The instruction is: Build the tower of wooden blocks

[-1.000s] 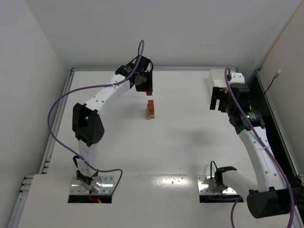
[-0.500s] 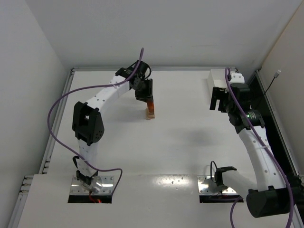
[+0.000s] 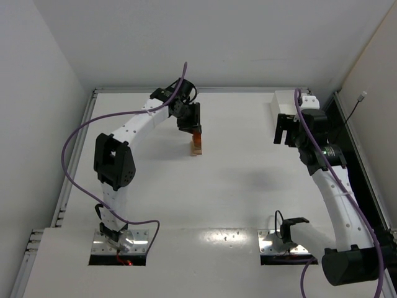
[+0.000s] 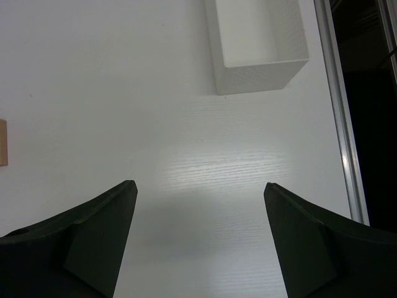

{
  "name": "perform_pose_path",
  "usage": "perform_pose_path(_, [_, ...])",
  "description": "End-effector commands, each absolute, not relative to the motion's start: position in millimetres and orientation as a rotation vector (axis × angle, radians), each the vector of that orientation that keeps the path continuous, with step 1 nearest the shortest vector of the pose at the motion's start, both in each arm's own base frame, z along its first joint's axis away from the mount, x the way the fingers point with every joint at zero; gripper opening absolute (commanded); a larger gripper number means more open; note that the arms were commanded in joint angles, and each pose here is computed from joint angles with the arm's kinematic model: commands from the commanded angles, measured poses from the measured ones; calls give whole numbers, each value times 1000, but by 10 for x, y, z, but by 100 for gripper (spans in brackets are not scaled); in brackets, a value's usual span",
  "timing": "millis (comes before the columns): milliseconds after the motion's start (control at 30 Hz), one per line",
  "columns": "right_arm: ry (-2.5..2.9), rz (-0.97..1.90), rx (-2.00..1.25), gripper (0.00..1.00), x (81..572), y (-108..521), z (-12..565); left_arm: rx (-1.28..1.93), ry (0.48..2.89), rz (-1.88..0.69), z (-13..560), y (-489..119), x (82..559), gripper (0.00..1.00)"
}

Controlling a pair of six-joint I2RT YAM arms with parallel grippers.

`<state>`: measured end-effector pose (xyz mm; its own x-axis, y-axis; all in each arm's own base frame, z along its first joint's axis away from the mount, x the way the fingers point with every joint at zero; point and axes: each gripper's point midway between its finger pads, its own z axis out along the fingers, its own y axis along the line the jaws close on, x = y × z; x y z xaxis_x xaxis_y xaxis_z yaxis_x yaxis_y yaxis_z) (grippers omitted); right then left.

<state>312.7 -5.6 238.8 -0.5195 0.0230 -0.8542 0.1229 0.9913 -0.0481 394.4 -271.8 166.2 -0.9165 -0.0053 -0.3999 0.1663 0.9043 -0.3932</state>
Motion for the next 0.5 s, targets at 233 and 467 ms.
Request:
perform_pose_path(233, [2075, -105, 123, 81, 3141, -52, 2475, 94, 2636, -619, 1752, -2759, 3994, 0])
perform_pose_path(467, [2075, -105, 123, 81, 3168, -50, 2465, 80, 2650, -574, 1647, -2725, 4035, 0])
